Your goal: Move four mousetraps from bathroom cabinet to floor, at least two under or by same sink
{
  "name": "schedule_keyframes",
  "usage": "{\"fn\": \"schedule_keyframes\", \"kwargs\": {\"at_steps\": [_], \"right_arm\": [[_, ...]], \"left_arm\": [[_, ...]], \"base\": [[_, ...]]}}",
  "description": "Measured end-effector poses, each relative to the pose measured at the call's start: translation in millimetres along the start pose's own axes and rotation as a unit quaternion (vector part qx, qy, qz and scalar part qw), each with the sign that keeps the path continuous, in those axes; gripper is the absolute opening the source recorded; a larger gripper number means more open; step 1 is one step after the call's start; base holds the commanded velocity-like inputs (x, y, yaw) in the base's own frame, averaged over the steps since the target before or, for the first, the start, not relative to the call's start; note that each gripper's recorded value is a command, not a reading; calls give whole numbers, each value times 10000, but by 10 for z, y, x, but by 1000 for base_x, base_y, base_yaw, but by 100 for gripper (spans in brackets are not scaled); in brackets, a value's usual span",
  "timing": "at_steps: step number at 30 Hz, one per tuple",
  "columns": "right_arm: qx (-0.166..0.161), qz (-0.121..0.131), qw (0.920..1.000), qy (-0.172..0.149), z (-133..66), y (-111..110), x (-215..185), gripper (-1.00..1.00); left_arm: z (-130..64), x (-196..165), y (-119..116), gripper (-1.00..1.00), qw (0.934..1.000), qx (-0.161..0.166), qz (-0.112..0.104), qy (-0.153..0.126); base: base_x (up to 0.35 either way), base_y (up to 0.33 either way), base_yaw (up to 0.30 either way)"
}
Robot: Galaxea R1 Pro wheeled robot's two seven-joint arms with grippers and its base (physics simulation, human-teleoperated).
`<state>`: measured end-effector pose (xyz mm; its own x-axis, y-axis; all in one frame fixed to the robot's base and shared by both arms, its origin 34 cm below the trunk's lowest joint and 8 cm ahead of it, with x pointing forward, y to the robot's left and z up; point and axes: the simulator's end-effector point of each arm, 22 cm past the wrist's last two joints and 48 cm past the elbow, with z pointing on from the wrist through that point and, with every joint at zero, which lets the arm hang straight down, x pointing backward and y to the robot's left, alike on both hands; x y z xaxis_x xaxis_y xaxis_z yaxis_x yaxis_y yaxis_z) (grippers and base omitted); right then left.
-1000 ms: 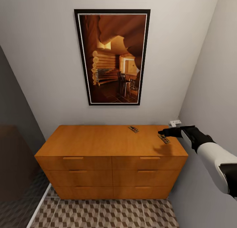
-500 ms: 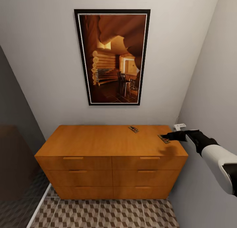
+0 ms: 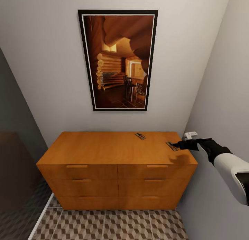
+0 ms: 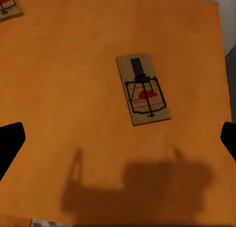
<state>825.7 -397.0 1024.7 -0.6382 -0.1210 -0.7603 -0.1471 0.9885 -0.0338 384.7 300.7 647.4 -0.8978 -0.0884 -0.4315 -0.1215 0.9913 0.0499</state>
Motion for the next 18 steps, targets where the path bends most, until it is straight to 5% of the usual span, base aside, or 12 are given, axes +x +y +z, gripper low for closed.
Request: {"fn": "schedule_keyframes", "kwargs": {"at_steps": [18], "right_arm": [[45,-37,9999,-113,-12,-137,94,100]], "left_arm": [[-1,4,8,100,10000,-5,2,2]], "base": [[14,-5,0]]}}
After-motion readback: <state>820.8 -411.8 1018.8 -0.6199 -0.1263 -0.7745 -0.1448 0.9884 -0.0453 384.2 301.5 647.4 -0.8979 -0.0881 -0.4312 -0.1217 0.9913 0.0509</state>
